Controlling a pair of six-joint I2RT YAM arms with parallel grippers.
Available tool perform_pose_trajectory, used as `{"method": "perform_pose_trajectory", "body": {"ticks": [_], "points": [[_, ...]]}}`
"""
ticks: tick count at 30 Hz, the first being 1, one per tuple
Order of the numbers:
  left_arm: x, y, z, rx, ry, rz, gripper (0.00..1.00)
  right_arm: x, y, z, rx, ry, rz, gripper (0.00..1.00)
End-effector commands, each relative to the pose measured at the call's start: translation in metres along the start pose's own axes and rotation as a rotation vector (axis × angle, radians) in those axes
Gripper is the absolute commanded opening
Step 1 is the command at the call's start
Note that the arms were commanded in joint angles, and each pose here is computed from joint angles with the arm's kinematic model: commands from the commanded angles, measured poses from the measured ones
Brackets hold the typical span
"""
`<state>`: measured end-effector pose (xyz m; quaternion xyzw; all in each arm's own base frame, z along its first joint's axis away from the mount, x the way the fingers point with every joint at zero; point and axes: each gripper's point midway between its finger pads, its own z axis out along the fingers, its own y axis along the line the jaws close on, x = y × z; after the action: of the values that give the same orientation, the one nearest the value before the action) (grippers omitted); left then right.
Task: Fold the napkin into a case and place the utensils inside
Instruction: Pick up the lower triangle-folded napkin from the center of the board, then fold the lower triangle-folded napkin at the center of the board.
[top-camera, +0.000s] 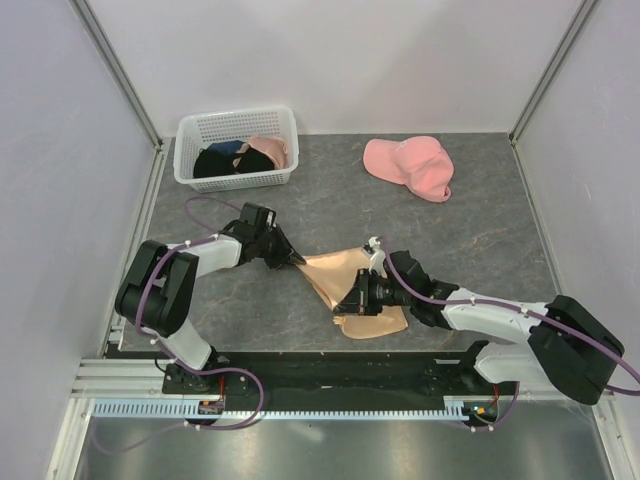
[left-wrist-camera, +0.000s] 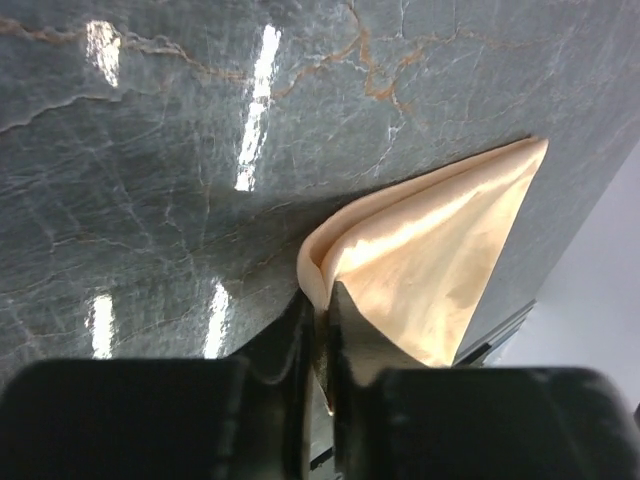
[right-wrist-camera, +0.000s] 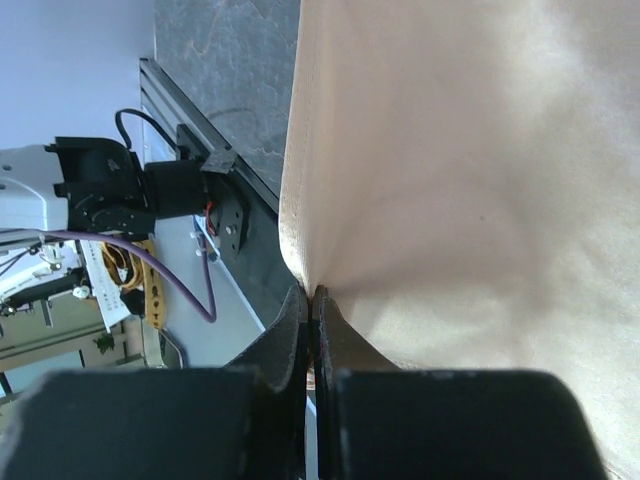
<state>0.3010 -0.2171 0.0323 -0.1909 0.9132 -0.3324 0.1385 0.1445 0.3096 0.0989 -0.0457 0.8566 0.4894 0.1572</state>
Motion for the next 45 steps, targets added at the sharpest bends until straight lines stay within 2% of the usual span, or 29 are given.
{"method": "perform_pose_trajectory", "body": {"ticks": [1,7,9,10,11,13,14,16,17,19,23,25,30,33,36,41,45], "points": [[-0.017,-0.001,-0.017,-0.078,-0.073,0.12,0.03,0.016,-0.006,-0.002,-0.034,0.053,-0.035,0.0],[-0.027,0.03,-0.052,-0.34,-0.14,0.184,0.02,0.046,-0.004,0.007,-0.102,0.131,-0.04,0.0],[-0.025,0.023,-0.055,-0.371,-0.15,0.197,0.02,0.059,-0.008,0.013,-0.105,0.167,-0.007,0.0],[-0.027,0.032,-0.061,-0.454,-0.182,0.204,0.02,0.062,-0.002,0.014,-0.147,0.166,-0.012,0.0],[-0.024,0.016,-0.06,-0.462,-0.199,0.244,0.02,0.067,-0.001,0.015,-0.16,0.178,-0.005,0.0],[-0.022,0.023,-0.06,-0.581,-0.227,0.237,0.02,0.073,-0.002,0.017,-0.185,0.189,0.026,0.0],[-0.022,0.004,-0.058,-0.574,-0.245,0.255,0.02,0.077,-0.002,0.016,-0.197,0.202,0.035,0.0],[-0.021,0.007,-0.047,-0.657,-0.251,0.241,0.02,0.081,-0.004,0.013,-0.214,0.202,0.059,0.0],[-0.02,-0.006,-0.05,-0.679,-0.256,0.253,0.02,0.082,-0.005,0.012,-0.212,0.199,0.061,0.0],[-0.025,-0.002,-0.041,-0.776,-0.302,0.245,0.02,0.088,-0.016,0.008,-0.184,0.204,0.07,0.0],[-0.026,-0.024,-0.028,-0.851,-0.327,0.247,0.02,0.096,-0.029,0.003,-0.154,0.217,0.083,0.0],[-0.022,-0.022,-0.029,-0.908,-0.334,0.23,0.02,0.101,-0.039,0.001,-0.109,0.225,0.083,0.0],[-0.019,-0.034,-0.026,-0.904,-0.394,0.186,0.02,0.099,-0.041,-0.005,-0.096,0.206,0.037,0.0],[-0.016,-0.037,-0.025,-0.891,-0.387,0.171,0.02,0.102,-0.048,-0.007,-0.067,0.213,0.028,0.0],[-0.015,-0.037,-0.023,-0.862,-0.356,0.228,0.02,0.101,-0.054,-0.004,-0.026,0.219,0.013,0.0],[-0.012,-0.033,-0.025,-0.835,-0.284,0.352,0.02,0.105,-0.039,0.007,-0.074,0.253,0.008,0.0],[-0.021,-0.016,-0.048,-0.838,-0.289,0.349,0.02,0.107,-0.012,0.027,-0.136,0.28,-0.028,0.0]]}}
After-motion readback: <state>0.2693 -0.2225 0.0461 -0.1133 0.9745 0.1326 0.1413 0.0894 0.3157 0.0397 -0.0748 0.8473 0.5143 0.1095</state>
